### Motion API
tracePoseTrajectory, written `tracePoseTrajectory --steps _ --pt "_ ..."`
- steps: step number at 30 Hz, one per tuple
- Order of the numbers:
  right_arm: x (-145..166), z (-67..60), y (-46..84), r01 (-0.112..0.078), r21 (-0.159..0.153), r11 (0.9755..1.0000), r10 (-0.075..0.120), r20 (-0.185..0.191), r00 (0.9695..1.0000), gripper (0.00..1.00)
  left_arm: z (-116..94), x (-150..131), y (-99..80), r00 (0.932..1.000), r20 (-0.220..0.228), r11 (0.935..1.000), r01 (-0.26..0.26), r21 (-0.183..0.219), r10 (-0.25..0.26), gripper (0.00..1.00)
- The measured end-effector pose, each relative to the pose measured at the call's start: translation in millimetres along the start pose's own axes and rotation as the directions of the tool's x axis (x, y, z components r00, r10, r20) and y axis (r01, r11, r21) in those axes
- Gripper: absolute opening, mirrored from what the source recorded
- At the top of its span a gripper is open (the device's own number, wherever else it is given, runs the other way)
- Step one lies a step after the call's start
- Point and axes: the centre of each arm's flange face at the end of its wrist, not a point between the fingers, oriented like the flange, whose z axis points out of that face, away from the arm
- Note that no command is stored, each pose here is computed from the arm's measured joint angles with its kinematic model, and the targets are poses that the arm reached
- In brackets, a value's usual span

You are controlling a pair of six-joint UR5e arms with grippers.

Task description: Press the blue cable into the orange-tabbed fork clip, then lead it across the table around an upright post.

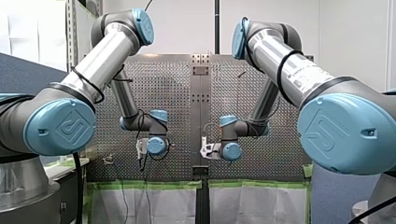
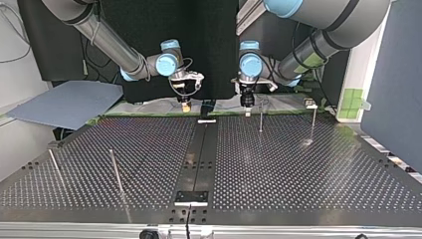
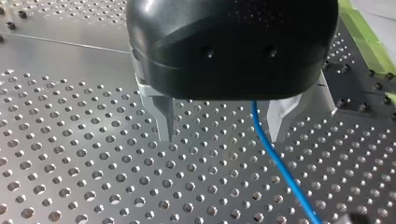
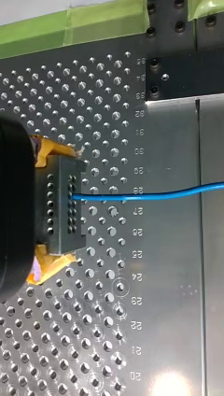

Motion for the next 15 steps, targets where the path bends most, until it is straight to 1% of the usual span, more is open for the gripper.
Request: tracePoseTrajectory --steps 8,15 --pt "0 0.2 0.1 0.0 0.0 1.0 0.0 -0.001 1.0 0.0 11 -8 -1.3 1.0 0.004 1.0 0.002 -0.001 -0.002 1.0" --pt "0 0.3 0.2 -0.001 -0.001 1.0 0.001 -0.003 1.0 0.0 13 -7 -1.2 1.0 -0.003 1.0 0.0 -0.001 0.0 1.0"
